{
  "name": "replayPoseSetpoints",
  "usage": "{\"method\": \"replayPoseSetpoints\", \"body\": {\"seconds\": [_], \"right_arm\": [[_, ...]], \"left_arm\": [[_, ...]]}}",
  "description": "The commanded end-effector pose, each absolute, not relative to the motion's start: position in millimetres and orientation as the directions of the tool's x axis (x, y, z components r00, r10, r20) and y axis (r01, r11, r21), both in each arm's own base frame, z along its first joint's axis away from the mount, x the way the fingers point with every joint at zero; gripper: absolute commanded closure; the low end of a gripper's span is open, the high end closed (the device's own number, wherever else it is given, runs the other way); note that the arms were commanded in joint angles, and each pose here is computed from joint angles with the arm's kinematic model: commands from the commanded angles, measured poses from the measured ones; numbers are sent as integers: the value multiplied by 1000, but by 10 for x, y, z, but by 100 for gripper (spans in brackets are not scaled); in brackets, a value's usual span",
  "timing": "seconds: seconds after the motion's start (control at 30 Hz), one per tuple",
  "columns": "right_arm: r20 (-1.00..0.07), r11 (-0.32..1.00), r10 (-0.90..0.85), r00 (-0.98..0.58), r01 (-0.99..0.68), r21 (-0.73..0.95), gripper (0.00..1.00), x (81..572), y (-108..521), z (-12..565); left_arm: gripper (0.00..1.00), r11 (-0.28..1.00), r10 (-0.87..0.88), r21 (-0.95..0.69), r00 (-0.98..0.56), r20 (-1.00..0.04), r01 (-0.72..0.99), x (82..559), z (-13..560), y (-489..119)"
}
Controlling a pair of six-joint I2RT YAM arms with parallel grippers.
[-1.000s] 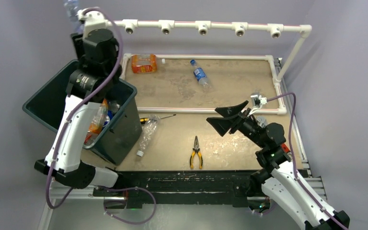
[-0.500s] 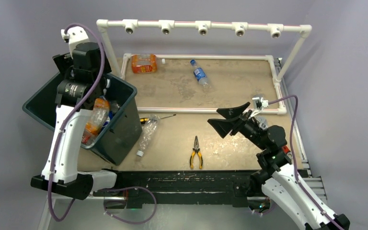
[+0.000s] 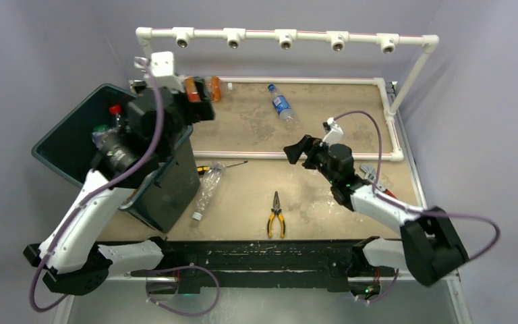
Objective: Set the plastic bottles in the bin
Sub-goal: Pick up the plastic bottle from the corner of the board.
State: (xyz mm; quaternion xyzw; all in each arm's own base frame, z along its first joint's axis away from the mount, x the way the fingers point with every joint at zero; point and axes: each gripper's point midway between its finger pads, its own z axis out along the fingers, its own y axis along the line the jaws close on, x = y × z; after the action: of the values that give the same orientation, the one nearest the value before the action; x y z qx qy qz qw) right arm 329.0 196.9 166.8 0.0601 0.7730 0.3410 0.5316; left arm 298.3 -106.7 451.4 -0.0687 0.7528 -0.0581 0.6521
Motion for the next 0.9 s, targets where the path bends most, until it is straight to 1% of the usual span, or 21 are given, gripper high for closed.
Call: {"method": "replayPoseSetpoints", "body": {"seconds": [0.0,0.07,0.17,0.33,0.47,0.53,0.67,0.87], "right_arm": [[-867,862,447,-222,-155,484,1,3938,1779,1918],[-889,900,401,-221,-87,427,1,4183,1752,1806],[-931,945,302,-206,-64,320,1,4492,1774,1802],[-958,988,91,-271,-96,121,1,4927,1930,1560],[-953,995,-27,-302,-103,4,1,5182,1968,1349],[-946,993,-62,-319,-111,-28,1,5252,1957,1232],[-940,993,-78,-331,-107,-45,1,5355,1917,1079],[-937,991,-97,-337,-118,-60,1,5519,1931,969]], "left_arm": [[1,978,-183,-195,-133,-974,78,3016,4340,-1587],[1,976,-179,-194,-138,-974,104,2994,4251,-1667],[1,974,-178,-194,-135,-975,114,2963,4120,-1659],[1,967,-203,-220,-129,-971,131,2843,3963,-1575],[1,961,-220,-237,-125,-967,142,2740,3851,-1496],[1,961,-217,-235,-129,-968,145,2707,3794,-1470],[1,961,-209,-229,-135,-969,155,2662,3733,-1445],[1,964,-183,-205,-139,-973,169,2667,3673,-1466]]}}
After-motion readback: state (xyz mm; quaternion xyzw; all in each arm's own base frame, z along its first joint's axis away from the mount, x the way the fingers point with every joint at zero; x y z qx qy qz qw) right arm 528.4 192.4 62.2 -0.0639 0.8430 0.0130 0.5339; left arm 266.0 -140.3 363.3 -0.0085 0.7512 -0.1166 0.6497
